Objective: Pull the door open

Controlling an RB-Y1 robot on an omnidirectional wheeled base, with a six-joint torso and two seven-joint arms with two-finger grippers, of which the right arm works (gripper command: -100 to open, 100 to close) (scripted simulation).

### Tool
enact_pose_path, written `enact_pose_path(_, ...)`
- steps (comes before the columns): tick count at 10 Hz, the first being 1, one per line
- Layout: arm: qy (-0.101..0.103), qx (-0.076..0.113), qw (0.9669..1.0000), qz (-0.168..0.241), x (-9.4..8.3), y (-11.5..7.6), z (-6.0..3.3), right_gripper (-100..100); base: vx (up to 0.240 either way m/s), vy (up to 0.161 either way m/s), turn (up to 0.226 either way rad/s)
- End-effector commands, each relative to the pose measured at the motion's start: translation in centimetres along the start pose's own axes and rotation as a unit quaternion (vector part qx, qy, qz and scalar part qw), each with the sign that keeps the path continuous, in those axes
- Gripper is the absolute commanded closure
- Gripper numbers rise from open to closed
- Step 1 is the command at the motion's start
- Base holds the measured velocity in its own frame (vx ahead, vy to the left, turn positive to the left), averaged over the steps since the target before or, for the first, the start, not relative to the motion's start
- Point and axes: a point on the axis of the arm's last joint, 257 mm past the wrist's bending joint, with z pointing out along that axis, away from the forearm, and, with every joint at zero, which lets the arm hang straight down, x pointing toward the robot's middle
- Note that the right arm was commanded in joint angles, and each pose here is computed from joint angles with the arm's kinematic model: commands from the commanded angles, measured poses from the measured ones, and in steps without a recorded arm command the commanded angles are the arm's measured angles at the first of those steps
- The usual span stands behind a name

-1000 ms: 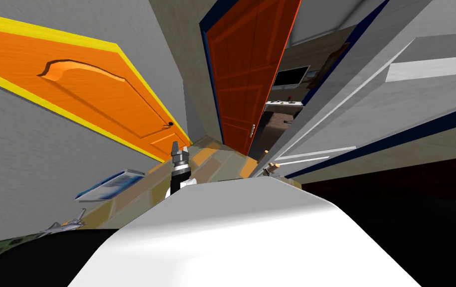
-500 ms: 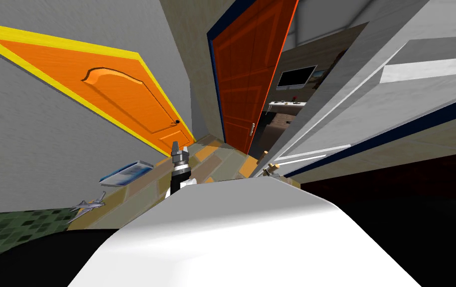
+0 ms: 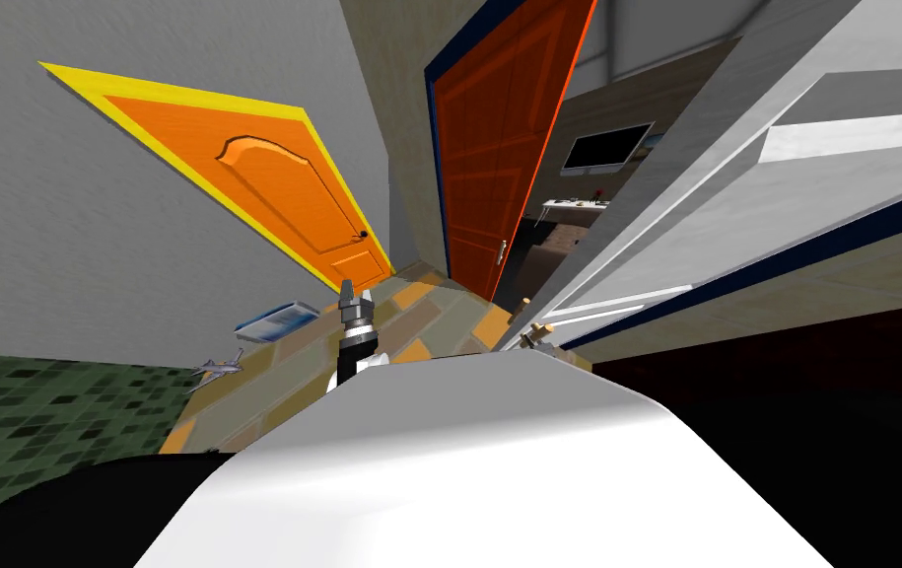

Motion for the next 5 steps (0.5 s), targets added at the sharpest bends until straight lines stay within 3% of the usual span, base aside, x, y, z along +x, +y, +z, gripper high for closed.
enact_pose_path(1, 0.005, 0.004, 1.0, 0.001, 0.28, 0.01, 0.08, 100, -0.21, -0.082, 0.138)
enact_pose_path(5, 0.009, 0.011, 0.9999, 0.0, 0.59, 0.2, 0.31, 100, -0.228, -0.064, 0.154)
